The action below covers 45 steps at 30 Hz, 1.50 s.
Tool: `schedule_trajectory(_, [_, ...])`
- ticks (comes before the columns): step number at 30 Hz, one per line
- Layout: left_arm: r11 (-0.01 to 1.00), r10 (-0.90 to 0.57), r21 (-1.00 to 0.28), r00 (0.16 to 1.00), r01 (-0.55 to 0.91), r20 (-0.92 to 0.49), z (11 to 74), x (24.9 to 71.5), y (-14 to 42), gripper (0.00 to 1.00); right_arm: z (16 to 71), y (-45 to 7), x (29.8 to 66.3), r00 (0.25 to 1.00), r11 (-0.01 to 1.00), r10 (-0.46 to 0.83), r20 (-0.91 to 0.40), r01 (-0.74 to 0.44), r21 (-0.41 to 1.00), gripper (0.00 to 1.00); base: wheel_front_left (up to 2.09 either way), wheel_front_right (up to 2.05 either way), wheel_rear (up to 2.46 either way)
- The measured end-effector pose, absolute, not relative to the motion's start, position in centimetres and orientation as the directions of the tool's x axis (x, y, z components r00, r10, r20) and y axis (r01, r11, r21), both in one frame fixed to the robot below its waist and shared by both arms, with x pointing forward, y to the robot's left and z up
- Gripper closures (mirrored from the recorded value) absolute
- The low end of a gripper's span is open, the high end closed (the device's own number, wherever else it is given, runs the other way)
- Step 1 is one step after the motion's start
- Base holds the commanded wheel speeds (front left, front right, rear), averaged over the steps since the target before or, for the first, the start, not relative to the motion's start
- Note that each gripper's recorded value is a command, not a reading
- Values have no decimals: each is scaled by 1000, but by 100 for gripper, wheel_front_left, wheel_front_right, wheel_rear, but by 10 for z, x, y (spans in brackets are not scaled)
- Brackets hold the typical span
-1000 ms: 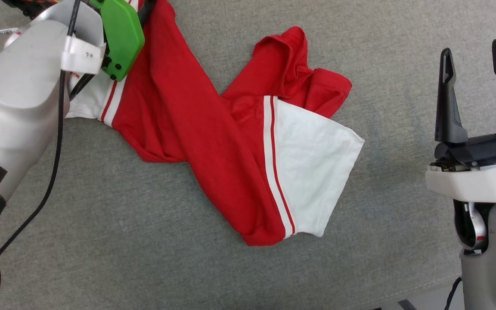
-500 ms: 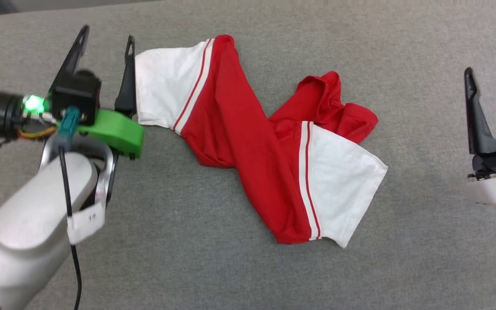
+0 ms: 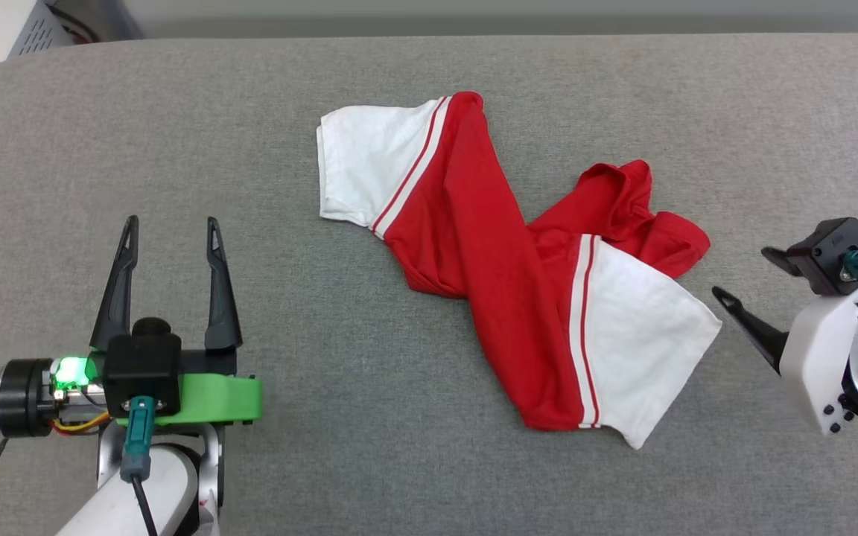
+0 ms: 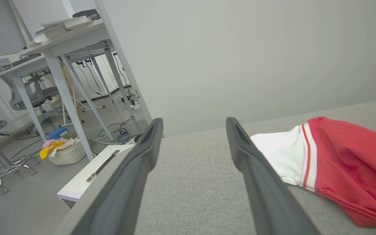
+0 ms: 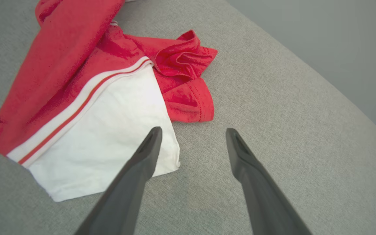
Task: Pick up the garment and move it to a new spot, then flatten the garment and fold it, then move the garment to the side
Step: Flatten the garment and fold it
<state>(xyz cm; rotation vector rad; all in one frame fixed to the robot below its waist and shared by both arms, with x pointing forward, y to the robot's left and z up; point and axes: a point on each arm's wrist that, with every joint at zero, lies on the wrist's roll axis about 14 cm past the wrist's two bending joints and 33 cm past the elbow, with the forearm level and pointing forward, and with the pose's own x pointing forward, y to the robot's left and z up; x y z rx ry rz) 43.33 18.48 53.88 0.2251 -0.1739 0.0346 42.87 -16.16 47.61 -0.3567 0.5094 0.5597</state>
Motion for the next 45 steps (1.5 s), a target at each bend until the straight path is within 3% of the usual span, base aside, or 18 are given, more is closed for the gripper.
schedule_trajectory(4, [978, 45, 195, 985, -78, 169, 534, 427, 189, 0, 447, -159, 420, 601, 756, 403, -691, -644, -119, 0, 0, 0, 0])
schedule_trajectory(9, [978, 55, 188, 985, -87, 165, 528, 429, 190, 0, 411, -154, 415, 494, 743, 395, -775, -668, -47, 0, 0, 0, 0])
schedule_trajectory(10, [978, 60, 186, 986, -89, 156, 522, 431, 191, 0, 389, -149, 415, 443, 739, 396, -804, -674, -7, 0, 0, 0, 0])
schedule_trajectory(16, [976, 75, 195, 989, -99, 130, 510, 434, 196, 0, 355, -139, 415, 375, 719, 398, -837, -695, 30, 0, 0, 0, 0])
schedule_trajectory(20, [975, 75, 197, 990, -98, 122, 506, 435, 195, 0, 350, -137, 417, 380, 718, 415, -827, -695, 41, 0, 0, 0, 0])
schedule_trajectory(21, [975, 75, 199, 990, -98, 122, 506, 435, 196, 0, 350, -138, 418, 389, 719, 419, -821, -693, 39, 85, 0, 0, 0])
schedule_trajectory(22, [975, 74, 200, 990, -97, 122, 506, 436, 196, 0, 351, -138, 419, 403, 723, 426, -810, -690, 37, 100, 0, 0, 0])
schedule_trajectory(29, [978, 55, 195, 990, -79, 129, 509, 429, 190, 0, 381, -147, 440, 568, 782, 456, -685, -624, 3, 100, 0, 0, 0])
schedule_trajectory(36, [980, 38, 186, 988, -66, 147, 517, 425, 188, 0, 418, -209, 447, 714, 876, 336, -615, -477, -75, 100, 0, 0, 0])
schedule_trajectory(40, [982, 22, 182, 988, -50, 156, 520, 425, 183, 0, 421, -243, 436, 746, 920, 251, -617, -381, -86, 100, 0, 0, 0])
schedule_trajectory(45, [982, 2, 188, 987, -34, 164, 523, 425, 180, 0, 403, -284, 415, 727, 962, 131, -674, -258, -91, 100, 0, 0, 0])
